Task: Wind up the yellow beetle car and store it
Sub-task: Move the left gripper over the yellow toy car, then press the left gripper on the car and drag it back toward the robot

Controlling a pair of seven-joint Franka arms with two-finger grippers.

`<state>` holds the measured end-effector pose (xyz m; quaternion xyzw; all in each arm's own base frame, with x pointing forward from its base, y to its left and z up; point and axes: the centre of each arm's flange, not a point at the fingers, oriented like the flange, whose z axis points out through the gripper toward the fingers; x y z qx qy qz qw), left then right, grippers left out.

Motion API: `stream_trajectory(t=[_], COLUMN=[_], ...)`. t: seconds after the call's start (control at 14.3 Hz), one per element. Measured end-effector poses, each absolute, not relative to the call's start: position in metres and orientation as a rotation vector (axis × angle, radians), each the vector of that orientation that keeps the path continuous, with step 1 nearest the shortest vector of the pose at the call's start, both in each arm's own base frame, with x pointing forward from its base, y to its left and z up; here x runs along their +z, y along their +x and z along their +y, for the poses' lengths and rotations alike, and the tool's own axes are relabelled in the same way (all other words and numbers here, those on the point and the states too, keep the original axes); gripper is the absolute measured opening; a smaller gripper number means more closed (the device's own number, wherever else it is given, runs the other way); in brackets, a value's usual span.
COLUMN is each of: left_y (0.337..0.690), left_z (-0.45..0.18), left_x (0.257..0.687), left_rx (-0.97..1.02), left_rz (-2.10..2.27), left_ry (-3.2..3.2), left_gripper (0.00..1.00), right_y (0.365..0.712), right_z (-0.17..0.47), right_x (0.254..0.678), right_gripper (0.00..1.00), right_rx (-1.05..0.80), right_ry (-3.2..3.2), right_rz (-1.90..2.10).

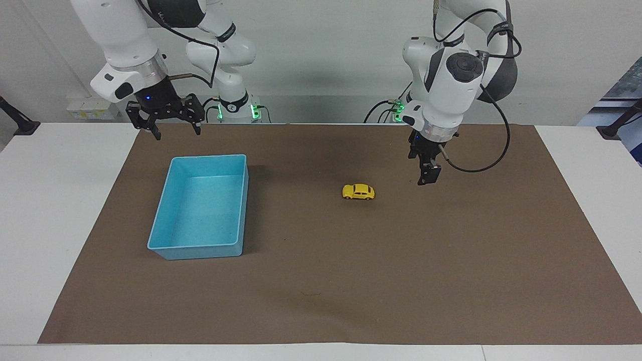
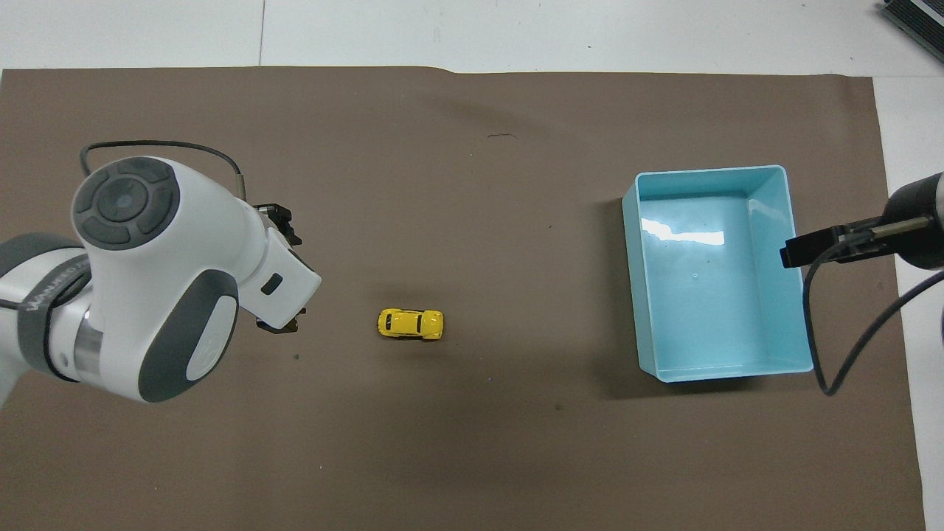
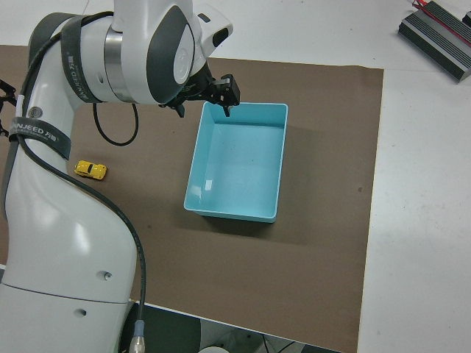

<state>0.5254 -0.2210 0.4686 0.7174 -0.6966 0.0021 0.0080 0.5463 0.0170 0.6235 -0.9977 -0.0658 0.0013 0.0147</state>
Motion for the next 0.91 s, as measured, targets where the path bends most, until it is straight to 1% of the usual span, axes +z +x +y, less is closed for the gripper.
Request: stream_trajectory(t=[0.21, 0.49, 0.91], left_y=[0.524, 0.517, 0.489], left_z=[-0.253, -0.281, -0.316], left_x=[0.431, 0.384, 0.337], left_rx=[-0.005, 0.033, 0.049], left_rz=[-2.232, -2.275, -2.257], left_ry=[2.187, 2.158, 2.181], left_gripper=[1.0, 1.0, 1.0], right_y=[0.546, 0.546, 0.546], right_z=[0.017, 0.017, 0.017], right_x=[0.624, 0.624, 0.624], right_gripper=[1.0, 1.0, 1.0], right_rx=[0.004, 0.004, 0.004], right_ry=[-3.106, -3.106, -3.106], right_rz=[-0.205, -0.205, -0.205])
